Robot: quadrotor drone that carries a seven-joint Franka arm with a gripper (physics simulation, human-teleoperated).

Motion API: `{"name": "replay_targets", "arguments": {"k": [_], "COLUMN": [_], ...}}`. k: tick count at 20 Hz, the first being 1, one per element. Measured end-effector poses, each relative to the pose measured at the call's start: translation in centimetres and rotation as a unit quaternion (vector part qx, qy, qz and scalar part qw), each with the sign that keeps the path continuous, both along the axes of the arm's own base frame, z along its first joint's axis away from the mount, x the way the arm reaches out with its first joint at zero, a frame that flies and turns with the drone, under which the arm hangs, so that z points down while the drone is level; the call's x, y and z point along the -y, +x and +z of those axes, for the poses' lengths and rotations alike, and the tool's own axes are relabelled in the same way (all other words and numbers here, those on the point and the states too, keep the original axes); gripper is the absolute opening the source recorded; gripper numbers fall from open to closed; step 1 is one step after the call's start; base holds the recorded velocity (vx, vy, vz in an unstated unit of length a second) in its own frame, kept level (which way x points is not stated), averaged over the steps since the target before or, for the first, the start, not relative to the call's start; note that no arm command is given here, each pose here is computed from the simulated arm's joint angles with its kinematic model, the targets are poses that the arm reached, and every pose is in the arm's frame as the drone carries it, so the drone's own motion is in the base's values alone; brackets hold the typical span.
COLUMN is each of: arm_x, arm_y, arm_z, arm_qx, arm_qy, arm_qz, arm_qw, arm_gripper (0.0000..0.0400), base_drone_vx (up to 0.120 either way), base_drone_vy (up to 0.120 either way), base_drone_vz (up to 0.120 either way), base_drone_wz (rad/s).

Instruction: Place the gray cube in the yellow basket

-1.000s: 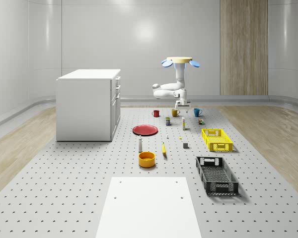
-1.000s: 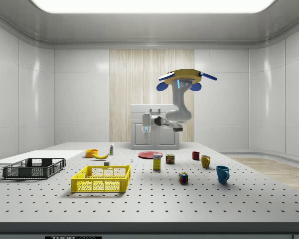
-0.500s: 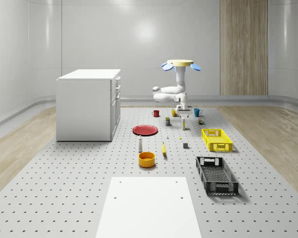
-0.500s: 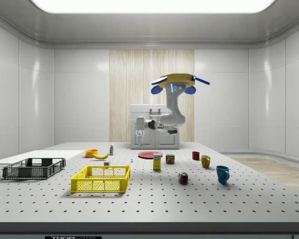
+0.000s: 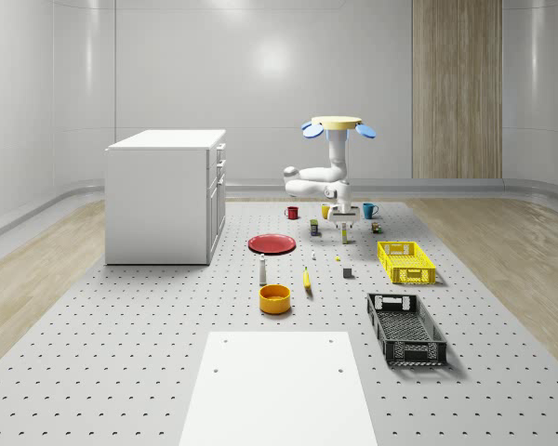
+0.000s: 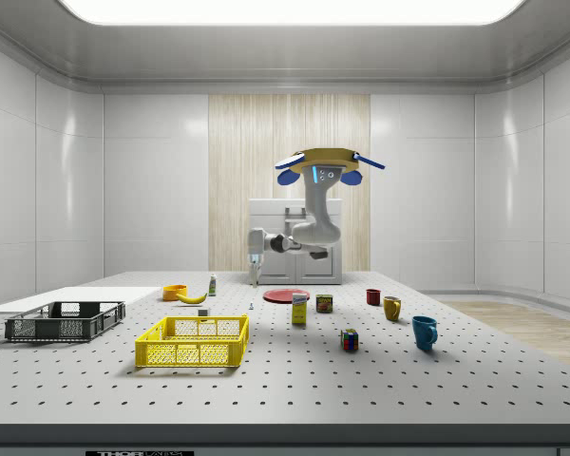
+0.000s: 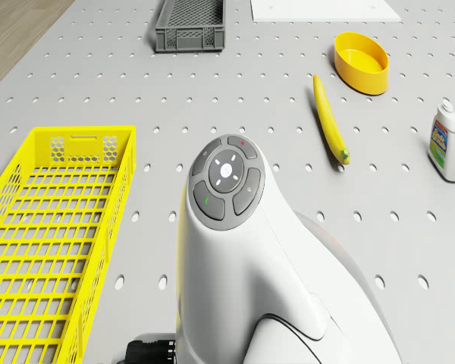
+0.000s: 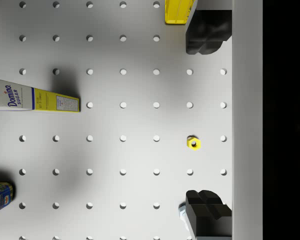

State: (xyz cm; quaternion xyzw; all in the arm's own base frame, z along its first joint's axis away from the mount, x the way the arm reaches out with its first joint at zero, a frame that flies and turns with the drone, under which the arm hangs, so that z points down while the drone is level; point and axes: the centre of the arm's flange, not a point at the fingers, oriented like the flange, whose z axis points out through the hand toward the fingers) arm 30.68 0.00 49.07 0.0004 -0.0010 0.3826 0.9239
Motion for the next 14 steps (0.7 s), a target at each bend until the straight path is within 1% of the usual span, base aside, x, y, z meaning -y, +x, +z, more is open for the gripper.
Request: {"name": "replay_targets", "arguments": {"k": [8, 10, 11, 14], "arm_x": [0.0, 0.0, 0.0, 0.0], "arm_y": [0.0, 0.0, 0.0, 0.0], "arm_z": [0.0, 0.0, 0.0, 0.0], "arm_qx": [0.0, 0.0, 0.0, 0.0], "arm_qy": [0.0, 0.0, 0.0, 0.0], "arm_qz": [0.0, 0.0, 0.0, 0.0], "arm_qw": [1.0, 1.0, 1.0, 1.0], "arm_gripper": [0.04, 0.04, 0.04, 0.04], "base_drone_vx": [0.12, 0.12, 0.12, 0.12], "base_drone_vy": [0.0, -0.12, -0.12, 0.0], "base_drone_vz": [-0.12, -0.12, -0.04, 0.0], "base_drone_wz": [0.0, 0.0, 0.0, 0.0]}}
